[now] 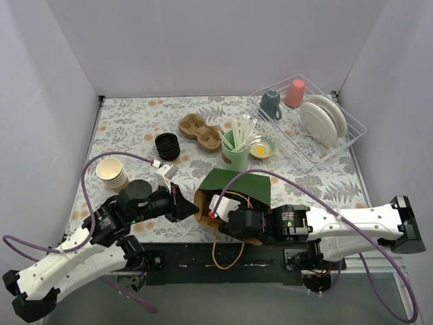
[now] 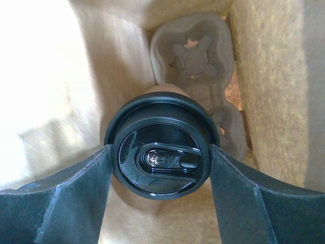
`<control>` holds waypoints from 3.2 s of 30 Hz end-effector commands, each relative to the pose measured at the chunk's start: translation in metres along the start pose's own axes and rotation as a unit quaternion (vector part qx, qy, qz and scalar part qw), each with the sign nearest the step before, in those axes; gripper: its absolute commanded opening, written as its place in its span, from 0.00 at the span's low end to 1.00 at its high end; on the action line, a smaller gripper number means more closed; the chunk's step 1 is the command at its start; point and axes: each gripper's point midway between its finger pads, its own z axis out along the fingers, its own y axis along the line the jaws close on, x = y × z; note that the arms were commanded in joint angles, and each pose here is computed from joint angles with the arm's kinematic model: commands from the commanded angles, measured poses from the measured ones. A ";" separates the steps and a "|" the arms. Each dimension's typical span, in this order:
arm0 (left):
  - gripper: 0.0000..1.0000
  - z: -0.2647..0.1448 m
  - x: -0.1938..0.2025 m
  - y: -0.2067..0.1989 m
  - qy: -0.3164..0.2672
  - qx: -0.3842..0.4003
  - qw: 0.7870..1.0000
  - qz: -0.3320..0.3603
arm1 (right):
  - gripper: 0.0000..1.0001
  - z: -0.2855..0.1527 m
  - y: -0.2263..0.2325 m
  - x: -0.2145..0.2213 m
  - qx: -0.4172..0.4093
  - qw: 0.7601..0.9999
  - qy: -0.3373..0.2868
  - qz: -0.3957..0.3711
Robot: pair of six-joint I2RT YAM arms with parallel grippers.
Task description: Pack the takeout coffee
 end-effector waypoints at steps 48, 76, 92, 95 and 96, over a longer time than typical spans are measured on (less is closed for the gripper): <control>0.00 0.001 0.001 -0.017 0.015 0.037 0.999 -0.028 | 0.36 0.024 -0.026 0.009 -0.032 0.977 0.008 -0.212; 0.00 0.003 0.015 -0.011 0.042 0.036 0.998 -0.021 | 0.34 0.051 -0.044 0.017 -0.048 0.966 0.020 -0.252; 0.00 0.000 0.015 -0.012 0.042 0.032 0.998 -0.034 | 0.34 0.064 -0.048 0.014 -0.024 0.954 0.000 -0.300; 0.00 0.001 0.014 -0.011 0.042 0.027 0.998 -0.037 | 0.34 0.066 -0.050 0.021 -0.016 0.954 0.000 -0.298; 0.00 0.001 0.014 -0.012 0.042 0.028 0.998 -0.039 | 0.34 0.067 -0.051 0.025 -0.015 0.955 0.003 -0.297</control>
